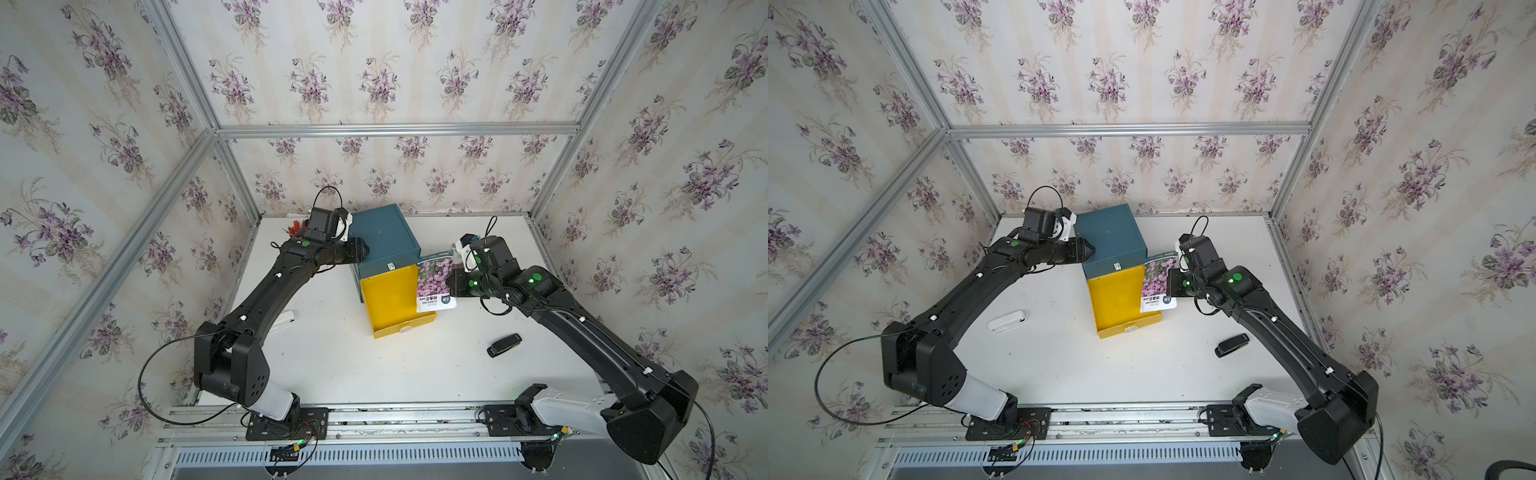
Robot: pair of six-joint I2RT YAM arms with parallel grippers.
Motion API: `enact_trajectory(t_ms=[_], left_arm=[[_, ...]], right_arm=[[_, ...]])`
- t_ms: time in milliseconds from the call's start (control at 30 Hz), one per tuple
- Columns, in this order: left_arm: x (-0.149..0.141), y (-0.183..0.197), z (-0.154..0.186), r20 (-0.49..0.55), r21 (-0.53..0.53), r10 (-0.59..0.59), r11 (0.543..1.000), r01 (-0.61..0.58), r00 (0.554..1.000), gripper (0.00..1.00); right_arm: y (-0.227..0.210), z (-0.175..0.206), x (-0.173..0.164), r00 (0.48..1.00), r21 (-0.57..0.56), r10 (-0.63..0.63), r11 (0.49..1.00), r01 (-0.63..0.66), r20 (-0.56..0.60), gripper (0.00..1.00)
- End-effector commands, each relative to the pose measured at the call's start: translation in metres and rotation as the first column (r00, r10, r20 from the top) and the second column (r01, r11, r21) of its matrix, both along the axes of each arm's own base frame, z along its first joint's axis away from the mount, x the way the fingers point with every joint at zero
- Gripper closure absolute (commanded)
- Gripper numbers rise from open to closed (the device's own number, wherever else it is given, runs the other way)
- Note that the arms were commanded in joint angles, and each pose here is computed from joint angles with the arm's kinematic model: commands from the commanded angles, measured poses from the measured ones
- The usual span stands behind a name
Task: Take the seed bags out of the drawer
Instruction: Place the seed packet at the center of the board.
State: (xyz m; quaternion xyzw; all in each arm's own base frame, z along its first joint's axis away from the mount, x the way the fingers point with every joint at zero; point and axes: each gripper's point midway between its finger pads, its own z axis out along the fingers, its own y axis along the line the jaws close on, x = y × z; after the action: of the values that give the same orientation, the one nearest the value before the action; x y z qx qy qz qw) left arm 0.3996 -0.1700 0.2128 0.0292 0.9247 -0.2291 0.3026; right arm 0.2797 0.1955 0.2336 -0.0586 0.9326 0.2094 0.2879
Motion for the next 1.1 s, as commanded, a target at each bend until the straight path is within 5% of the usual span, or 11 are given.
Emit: enact_trajectory(t_ms=[0, 467, 1067], left_arm=[[-0.042, 0.016, -0.045, -0.22, 0.116, -0.013, 0.992, 0.039, 0.975, 0.39], [-0.041, 0.015, -0.043, -0.221, 0.114, -0.013, 0.993, 0.039, 0.975, 0.39], [-0.04, 0.016, -0.041, -0.222, 0.12, -0.008, 0.992, 0.036, 0.975, 0.39]], right_arm=[[-0.01, 0.003, 0.004, 1.0, -0.055, 0.011, 0.998, -0.009, 0.022, 1.0], [-0.037, -0.019, 0.078, 0.995, -0.076, -0.071, 0.994, 0.077, 0.074, 1.0], [-0.01, -0.119, 0.171, 0.999, -0.134, -0.038, 0.99, 0.036, -0.011, 1.0]])
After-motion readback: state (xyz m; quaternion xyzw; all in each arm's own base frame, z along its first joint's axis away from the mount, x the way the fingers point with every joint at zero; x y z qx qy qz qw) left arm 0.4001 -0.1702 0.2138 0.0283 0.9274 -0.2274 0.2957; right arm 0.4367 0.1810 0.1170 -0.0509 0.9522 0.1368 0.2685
